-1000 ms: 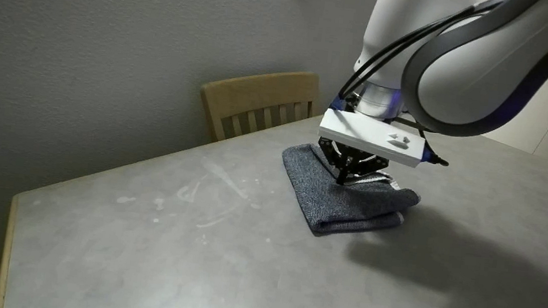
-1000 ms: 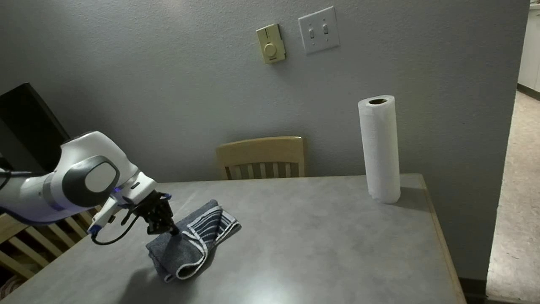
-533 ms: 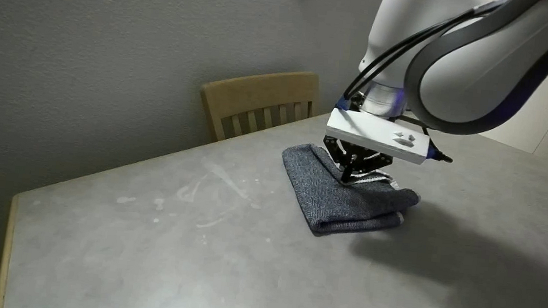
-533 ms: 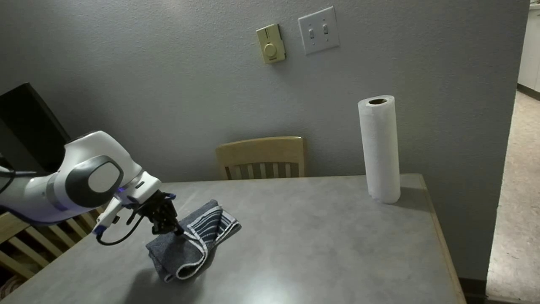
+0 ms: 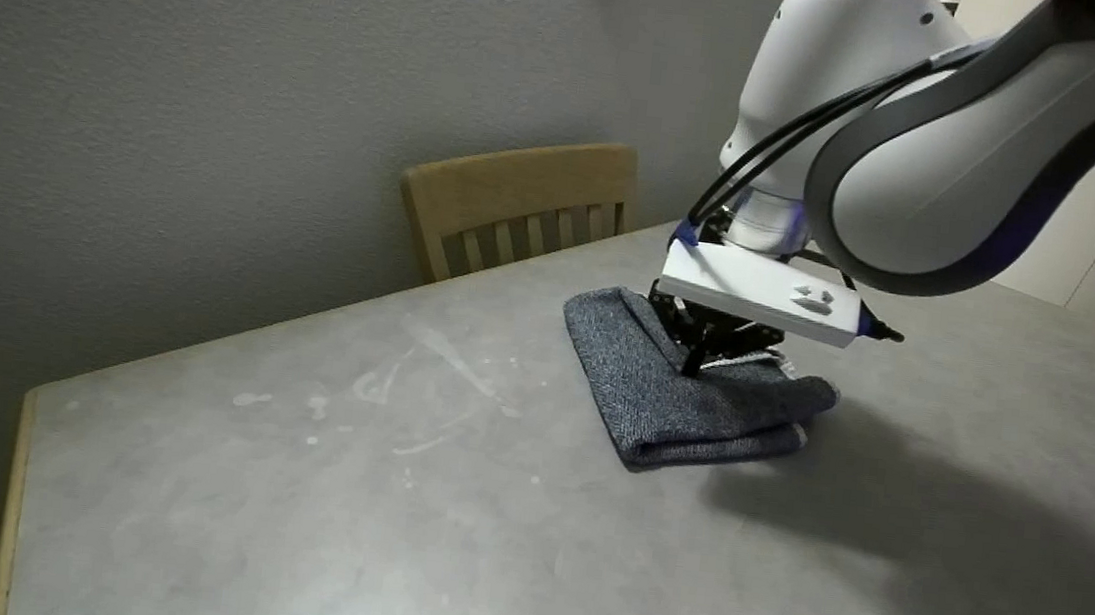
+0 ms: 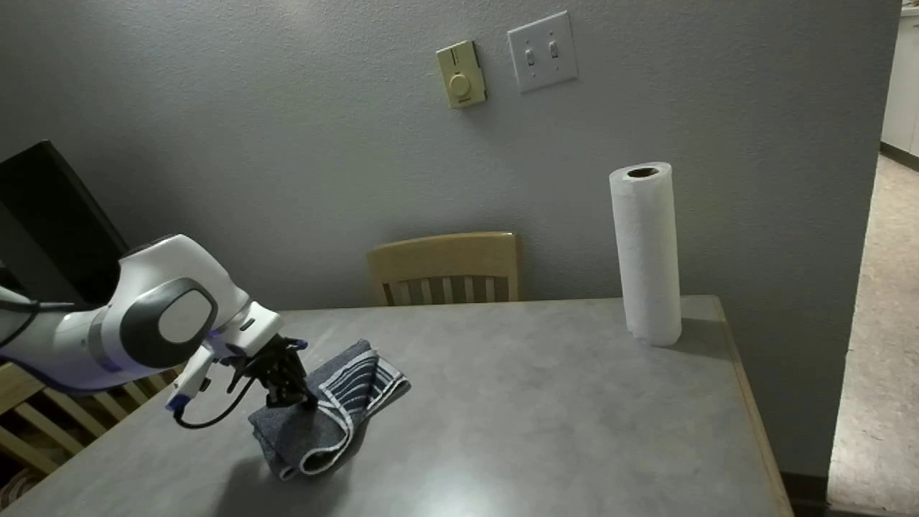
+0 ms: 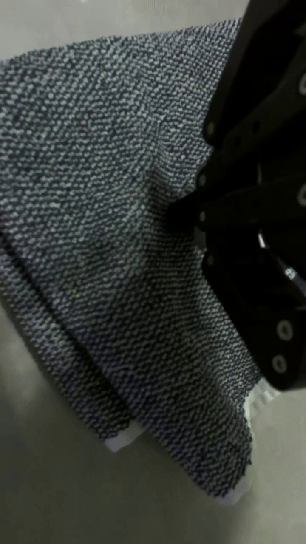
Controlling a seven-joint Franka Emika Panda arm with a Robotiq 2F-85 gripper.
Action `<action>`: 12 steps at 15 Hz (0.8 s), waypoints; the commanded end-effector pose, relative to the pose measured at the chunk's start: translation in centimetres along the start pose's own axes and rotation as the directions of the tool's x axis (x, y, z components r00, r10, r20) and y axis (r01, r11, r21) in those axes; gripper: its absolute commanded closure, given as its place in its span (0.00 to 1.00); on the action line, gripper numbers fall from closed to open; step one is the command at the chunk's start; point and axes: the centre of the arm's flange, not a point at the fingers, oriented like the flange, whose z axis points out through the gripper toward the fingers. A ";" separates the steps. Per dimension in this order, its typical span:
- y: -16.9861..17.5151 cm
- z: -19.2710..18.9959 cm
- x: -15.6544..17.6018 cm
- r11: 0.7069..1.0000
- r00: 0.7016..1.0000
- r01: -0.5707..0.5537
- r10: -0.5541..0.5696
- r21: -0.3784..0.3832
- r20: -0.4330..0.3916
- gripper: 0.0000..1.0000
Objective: Fold the gray towel
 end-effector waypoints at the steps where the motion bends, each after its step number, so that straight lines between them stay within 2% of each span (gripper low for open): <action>1: 0.6 0.7 0.4 1.000 1.000 0.018 -0.018 0.009 0.019 1.00; 8: 0.0 -0.7 0.7 0.999 0.999 0.045 -0.045 -0.011 -0.004 1.00; 9: 0.0 -0.9 0.7 0.999 0.999 0.048 -0.048 -0.012 -0.007 0.83; 10: -0.1 -1.1 0.8 0.999 0.999 0.050 -0.050 -0.015 -0.011 0.73; 12: -0.3 -1.4 0.9 0.998 0.998 0.052 -0.052 -0.017 -0.017 0.61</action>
